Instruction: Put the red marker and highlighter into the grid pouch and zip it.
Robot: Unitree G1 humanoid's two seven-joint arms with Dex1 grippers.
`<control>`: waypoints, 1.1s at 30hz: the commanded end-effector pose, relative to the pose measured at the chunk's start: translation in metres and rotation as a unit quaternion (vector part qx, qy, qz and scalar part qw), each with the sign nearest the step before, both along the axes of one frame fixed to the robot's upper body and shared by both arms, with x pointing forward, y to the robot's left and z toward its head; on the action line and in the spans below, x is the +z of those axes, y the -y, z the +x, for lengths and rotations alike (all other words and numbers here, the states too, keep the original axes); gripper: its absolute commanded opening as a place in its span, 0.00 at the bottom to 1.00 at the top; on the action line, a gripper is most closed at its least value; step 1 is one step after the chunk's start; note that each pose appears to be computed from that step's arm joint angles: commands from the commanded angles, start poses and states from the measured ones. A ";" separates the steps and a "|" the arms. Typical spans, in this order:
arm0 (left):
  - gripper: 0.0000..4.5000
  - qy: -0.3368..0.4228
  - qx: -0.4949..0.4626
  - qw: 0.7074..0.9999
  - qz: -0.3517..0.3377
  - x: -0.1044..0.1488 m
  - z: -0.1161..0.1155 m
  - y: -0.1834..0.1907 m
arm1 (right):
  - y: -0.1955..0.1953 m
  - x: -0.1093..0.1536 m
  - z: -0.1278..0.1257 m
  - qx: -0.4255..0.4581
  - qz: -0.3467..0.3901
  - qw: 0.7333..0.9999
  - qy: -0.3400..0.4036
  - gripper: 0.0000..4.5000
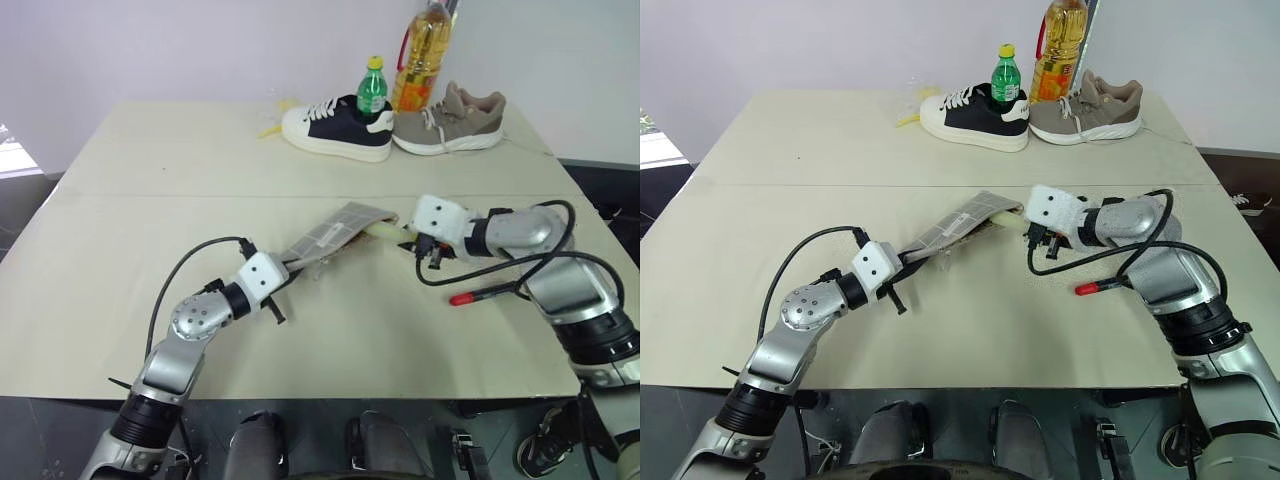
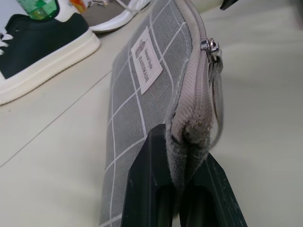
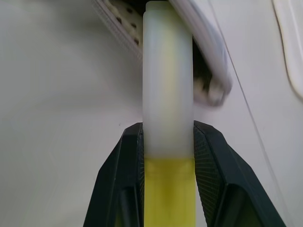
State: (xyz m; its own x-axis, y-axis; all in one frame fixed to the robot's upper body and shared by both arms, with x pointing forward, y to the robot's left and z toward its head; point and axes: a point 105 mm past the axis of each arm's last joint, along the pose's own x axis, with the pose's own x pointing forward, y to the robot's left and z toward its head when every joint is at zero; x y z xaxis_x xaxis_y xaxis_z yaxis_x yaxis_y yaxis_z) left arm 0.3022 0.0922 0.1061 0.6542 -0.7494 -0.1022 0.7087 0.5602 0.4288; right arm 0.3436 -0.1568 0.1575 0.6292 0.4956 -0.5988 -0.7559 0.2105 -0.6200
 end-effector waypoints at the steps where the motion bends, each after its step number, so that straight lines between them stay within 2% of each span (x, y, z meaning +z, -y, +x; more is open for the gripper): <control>1: 0.00 0.033 -0.034 0.999 -0.006 0.021 -0.005 0.010 | -0.018 0.020 -0.001 0.055 -0.050 0.995 0.070 0.19; 5: 0.00 0.019 -0.063 0.998 0.007 0.022 -0.009 0.013 | -0.041 0.023 -0.007 0.118 -0.110 0.980 0.117 0.19; 13: 0.00 0.007 -0.075 0.997 0.011 0.025 -0.008 0.015 | -0.062 0.026 -0.016 0.176 -0.122 0.967 0.136 0.19; 14: 0.00 0.007 -0.073 0.997 0.011 0.025 -0.008 0.014 | -0.062 0.027 -0.016 0.177 -0.121 0.967 0.138 0.42; 16: 0.00 0.005 -0.068 0.998 0.008 0.025 -0.007 0.013 | -0.060 0.030 -0.015 0.177 -0.119 0.966 0.143 0.59; 18: 0.00 0.001 -0.058 0.998 0.002 0.024 -0.005 0.011 | -0.057 0.038 -0.014 0.177 -0.109 0.966 0.153 0.84; 19: 0.00 -0.003 -0.052 0.999 -0.004 0.024 -0.004 0.009 | -0.055 0.043 -0.015 0.174 -0.094 0.969 0.150 0.93; 21: 0.00 -0.009 -0.045 0.999 -0.014 0.024 -0.002 0.008 | -0.051 0.052 -0.016 0.168 -0.067 0.973 0.144 0.93; 23: 0.00 -0.016 -0.040 0.999 -0.029 0.024 -0.001 0.008 | -0.047 0.066 -0.019 0.157 -0.006 0.980 0.124 0.93; 25: 0.00 -0.023 -0.036 0.998 -0.040 0.025 0.001 0.008 | -0.039 0.086 -0.027 0.139 0.088 0.983 0.082 0.93; 27: 0.00 -0.025 -0.034 0.998 -0.041 0.024 0.002 0.008 | -0.032 0.094 -0.032 0.128 0.134 0.981 0.053 0.93; 29: 0.00 -0.028 -0.023 0.998 -0.042 0.021 0.006 0.007 | 0.000 0.084 -0.039 0.095 0.131 0.987 0.000 0.93; 31: 0.00 -0.032 -0.018 0.998 -0.043 0.017 0.007 0.008 | 0.039 0.063 -0.040 0.040 0.095 0.994 -0.041 0.93; 33: 0.00 -0.036 -0.023 0.998 -0.041 0.012 0.006 0.011 | 0.081 0.029 -0.044 -0.026 0.045 0.993 -0.102 0.93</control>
